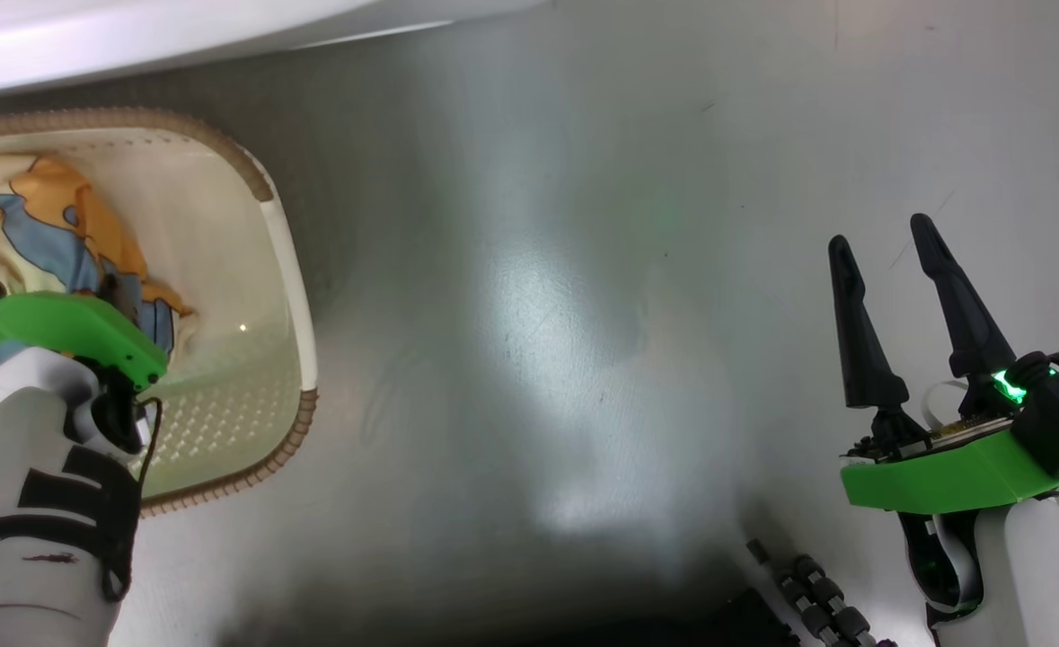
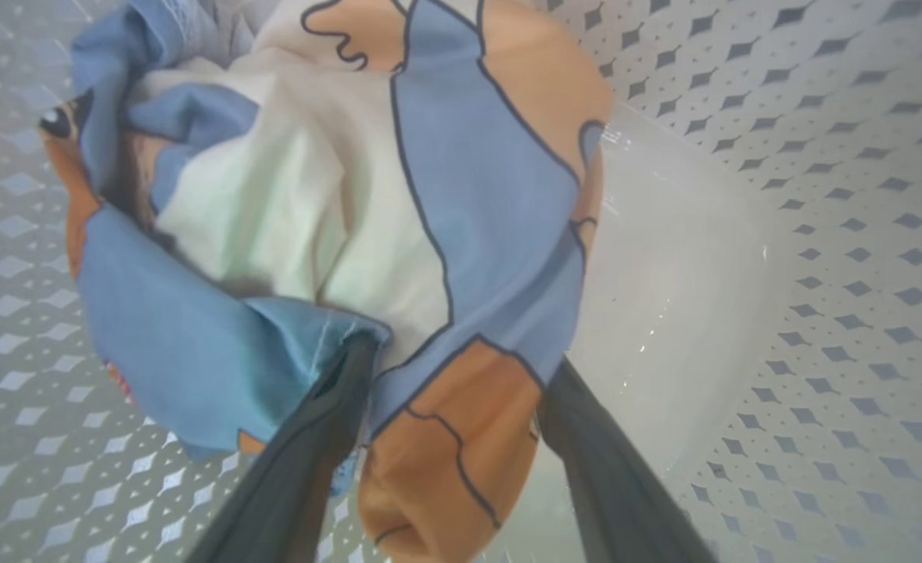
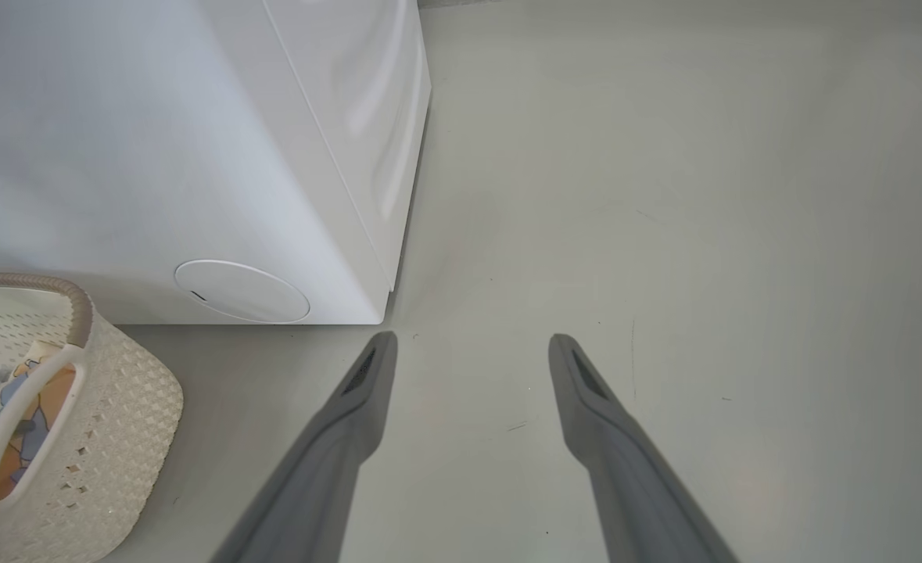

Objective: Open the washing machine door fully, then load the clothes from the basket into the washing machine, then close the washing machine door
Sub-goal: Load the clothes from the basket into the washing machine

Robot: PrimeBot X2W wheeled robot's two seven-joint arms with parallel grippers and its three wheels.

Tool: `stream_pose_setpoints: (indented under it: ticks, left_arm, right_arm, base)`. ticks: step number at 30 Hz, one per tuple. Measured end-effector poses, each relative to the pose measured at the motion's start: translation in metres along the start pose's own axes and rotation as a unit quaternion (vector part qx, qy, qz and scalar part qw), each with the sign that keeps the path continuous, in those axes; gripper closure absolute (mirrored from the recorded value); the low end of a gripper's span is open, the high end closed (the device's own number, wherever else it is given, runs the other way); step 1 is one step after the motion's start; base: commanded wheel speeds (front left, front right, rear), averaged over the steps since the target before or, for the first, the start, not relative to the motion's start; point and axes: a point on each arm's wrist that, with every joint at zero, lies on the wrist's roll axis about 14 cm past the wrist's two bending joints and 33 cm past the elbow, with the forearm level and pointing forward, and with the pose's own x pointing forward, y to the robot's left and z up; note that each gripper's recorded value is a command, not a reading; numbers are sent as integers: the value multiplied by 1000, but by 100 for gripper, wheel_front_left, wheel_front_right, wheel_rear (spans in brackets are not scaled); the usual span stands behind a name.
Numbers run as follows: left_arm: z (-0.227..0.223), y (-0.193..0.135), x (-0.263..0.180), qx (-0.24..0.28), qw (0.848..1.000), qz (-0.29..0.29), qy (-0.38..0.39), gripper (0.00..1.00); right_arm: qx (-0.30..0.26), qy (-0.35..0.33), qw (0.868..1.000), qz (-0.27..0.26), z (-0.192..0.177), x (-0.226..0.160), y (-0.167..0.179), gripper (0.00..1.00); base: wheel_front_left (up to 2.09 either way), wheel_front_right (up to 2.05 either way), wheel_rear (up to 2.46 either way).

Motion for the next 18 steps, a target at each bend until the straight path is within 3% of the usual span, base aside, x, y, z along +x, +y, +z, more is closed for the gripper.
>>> stream_pose_setpoints:
  ticks: [18]
  left_arm:
    - [3, -1, 14, 11, 1000, 16, -2, 0]
  right_arm:
    - [-11, 0, 1000, -14, -1, 0, -12, 0]
  base:
    - [0, 0, 0]
